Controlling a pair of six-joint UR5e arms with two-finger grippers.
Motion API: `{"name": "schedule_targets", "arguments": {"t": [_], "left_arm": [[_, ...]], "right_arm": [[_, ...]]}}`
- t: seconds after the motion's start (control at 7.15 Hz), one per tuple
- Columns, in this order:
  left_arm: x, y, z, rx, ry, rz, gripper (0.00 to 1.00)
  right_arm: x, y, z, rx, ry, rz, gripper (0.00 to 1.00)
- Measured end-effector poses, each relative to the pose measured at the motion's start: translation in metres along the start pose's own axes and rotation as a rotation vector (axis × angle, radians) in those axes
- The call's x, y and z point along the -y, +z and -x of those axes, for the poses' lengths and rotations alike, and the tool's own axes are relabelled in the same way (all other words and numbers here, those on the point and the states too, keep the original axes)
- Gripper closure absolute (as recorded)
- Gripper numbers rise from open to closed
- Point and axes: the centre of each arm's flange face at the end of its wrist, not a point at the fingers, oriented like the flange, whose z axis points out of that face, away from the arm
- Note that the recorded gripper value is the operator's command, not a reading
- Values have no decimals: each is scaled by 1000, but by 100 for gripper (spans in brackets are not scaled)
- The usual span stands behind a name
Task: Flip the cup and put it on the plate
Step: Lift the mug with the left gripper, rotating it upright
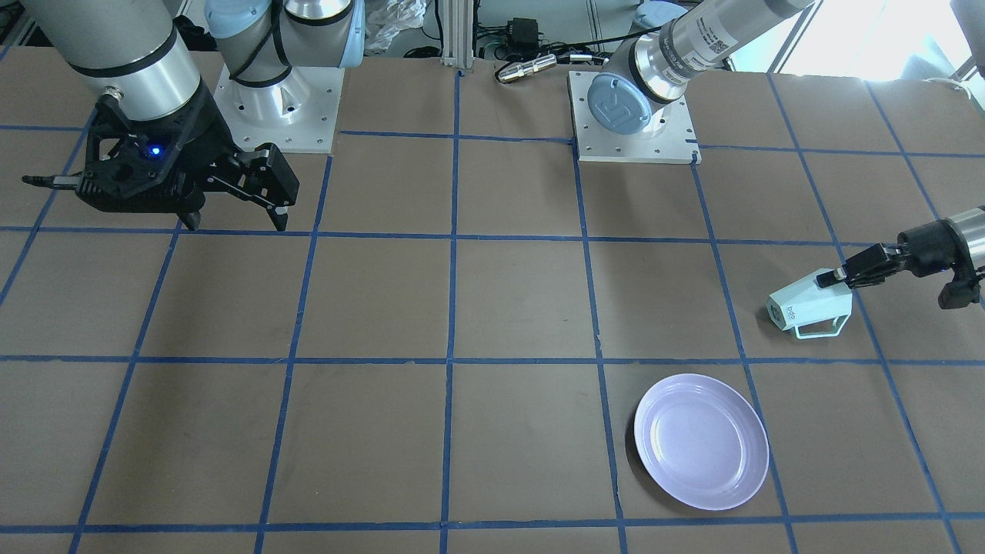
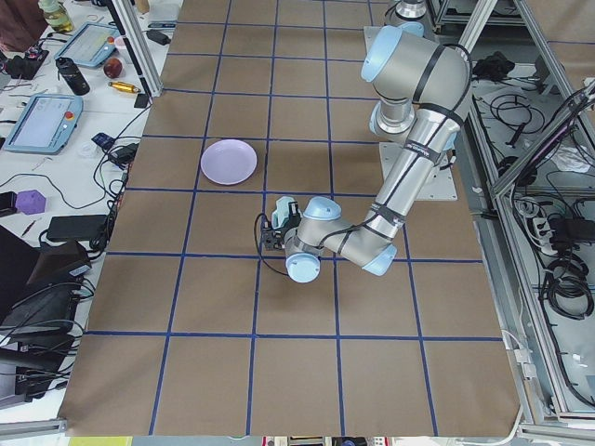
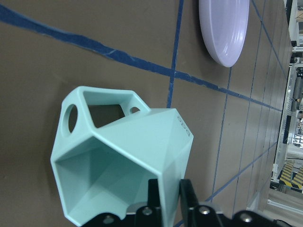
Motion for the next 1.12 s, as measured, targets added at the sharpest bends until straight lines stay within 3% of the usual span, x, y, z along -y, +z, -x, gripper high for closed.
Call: {"name": "schedule_targets", "arguments": {"t": [0.42,0.7,1.12], "left_arm": [[3,-20,-36,16,29,4,100],[6,-27,-68,67,98,26,100],[14,-13,-138,211,202,155,100]], "right_arm": [[0,0,0,-1,0,0,0],[0,0,0,0,0,0,0],[0,0,0,0,0,1,0]]}}
